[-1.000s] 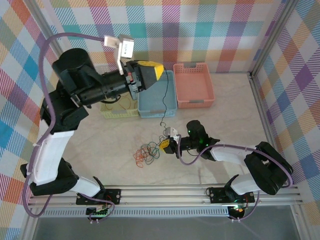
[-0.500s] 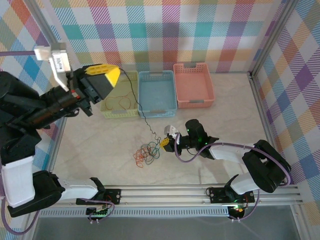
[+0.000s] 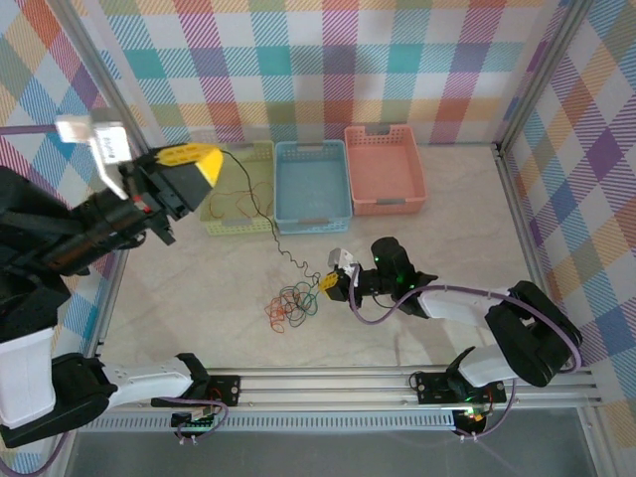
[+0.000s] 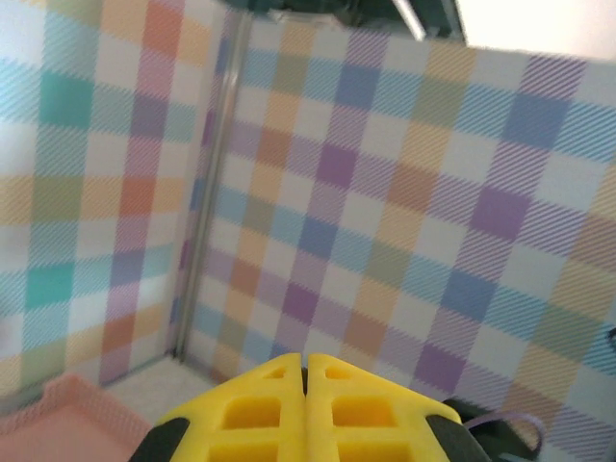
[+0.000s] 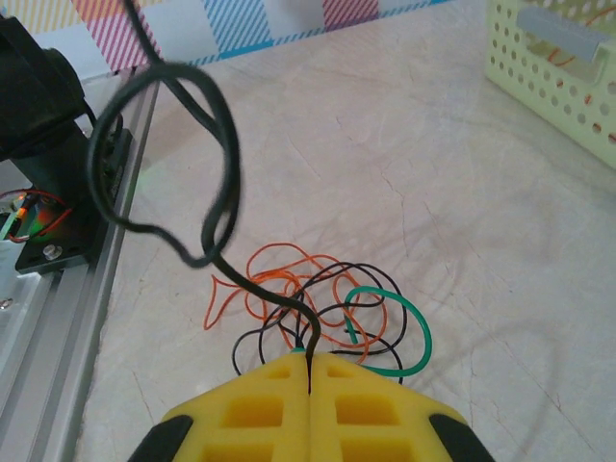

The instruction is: Untangle the cables

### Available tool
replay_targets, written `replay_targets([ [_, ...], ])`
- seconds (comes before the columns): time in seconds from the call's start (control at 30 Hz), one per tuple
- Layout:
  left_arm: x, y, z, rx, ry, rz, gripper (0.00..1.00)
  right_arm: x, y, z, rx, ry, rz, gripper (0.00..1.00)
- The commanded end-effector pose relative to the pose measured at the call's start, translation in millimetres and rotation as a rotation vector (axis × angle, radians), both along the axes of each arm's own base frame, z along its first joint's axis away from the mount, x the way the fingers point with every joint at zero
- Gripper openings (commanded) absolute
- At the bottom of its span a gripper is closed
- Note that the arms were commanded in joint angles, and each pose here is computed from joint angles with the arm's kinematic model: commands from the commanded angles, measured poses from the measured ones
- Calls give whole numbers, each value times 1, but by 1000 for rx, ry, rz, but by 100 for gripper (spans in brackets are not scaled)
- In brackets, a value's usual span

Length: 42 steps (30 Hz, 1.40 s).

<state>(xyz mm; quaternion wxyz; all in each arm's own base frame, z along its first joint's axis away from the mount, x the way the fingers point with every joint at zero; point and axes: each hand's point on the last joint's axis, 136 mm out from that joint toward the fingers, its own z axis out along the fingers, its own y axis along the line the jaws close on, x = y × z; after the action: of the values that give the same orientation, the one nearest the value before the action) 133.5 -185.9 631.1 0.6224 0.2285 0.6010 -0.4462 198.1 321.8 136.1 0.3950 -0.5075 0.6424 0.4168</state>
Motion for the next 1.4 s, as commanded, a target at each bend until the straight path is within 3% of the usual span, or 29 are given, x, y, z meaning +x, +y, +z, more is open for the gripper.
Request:
replay_targets([
  [0.0, 25, 16, -40, 52, 85, 165, 0, -6, -4, 23, 63, -72, 14, 0],
  [0.27, 63, 78, -222, 264, 409, 603, 2, -7, -23, 50, 75, -199, -70, 0],
  [0.33, 63, 84, -258, 297, 467, 641, 17, -8, -26, 54, 80, -219, -75, 0],
  [0.43, 58, 82, -295, 336, 546, 623, 57, -9, -29, 59, 85, -239, -84, 0],
  [0.47, 56, 80, -303, 344, 564, 608, 66, -9, -29, 59, 87, -243, -85, 0],
  [0.53, 52, 69, -311, 365, 591, 548, 72, -11, -30, 61, 88, -247, -84, 0],
  [0.73, 36, -7, -304, 360, 591, 157, 79, -16, -31, 63, 98, -256, -65, 0],
  [0.97, 29, -76, -342, 367, 681, -145, 80, -19, -31, 66, 107, -259, -62, 0],
  [1.17, 25, -104, -372, 311, 798, -269, 78, -19, -29, 63, 105, -251, -48, 0],
  [1.37, 31, -119, -393, 270, 890, -282, 70, -20, -29, 63, 104, -256, -47, 0],
])
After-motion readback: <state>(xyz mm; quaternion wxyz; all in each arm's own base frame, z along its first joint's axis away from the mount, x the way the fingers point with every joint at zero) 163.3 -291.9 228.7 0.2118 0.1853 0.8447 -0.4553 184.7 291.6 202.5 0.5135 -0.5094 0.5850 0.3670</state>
